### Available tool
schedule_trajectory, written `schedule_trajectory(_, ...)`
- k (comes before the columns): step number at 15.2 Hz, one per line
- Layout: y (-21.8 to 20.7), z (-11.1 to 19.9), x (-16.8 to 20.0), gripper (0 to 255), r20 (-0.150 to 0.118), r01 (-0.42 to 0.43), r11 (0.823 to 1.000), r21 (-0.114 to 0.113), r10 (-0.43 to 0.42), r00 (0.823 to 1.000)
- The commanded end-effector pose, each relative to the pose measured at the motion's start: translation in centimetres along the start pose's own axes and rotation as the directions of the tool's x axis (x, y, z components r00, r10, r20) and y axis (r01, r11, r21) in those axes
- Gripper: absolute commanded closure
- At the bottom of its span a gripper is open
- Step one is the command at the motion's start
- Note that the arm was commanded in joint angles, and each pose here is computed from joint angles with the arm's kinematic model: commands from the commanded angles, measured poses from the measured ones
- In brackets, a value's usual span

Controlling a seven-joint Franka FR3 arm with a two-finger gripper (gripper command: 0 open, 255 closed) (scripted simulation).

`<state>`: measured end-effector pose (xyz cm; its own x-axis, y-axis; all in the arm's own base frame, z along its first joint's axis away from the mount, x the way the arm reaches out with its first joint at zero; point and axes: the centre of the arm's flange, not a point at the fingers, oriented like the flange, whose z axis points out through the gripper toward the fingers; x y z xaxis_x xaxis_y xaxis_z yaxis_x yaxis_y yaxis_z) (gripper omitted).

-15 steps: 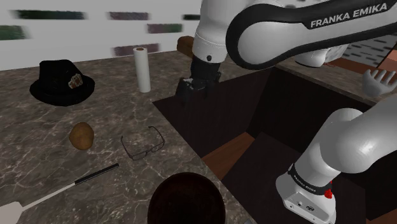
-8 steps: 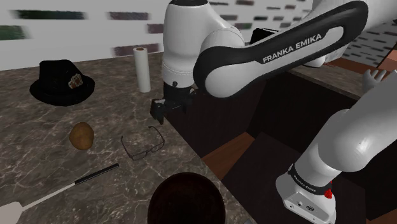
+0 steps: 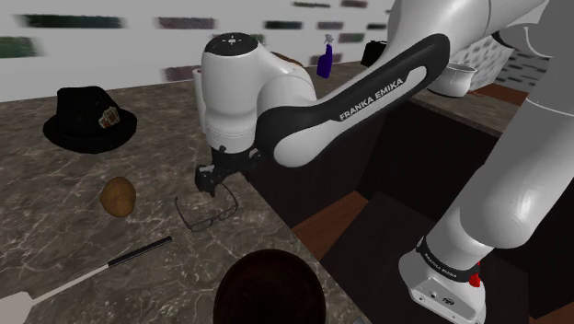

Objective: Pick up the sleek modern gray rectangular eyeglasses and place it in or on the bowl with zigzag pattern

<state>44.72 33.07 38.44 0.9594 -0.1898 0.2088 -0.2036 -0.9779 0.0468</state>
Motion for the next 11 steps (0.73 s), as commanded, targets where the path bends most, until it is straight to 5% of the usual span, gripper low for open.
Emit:
schedule_trajectory(1,-0.07,1.09,0.04,0,-0.001,0.0,1.0,0.0,0.0,1.0)
schedule_trajectory(11,-0.07,1.92,0.04,0,-0.001,0.0,1.0,0.0,0.0,1.0)
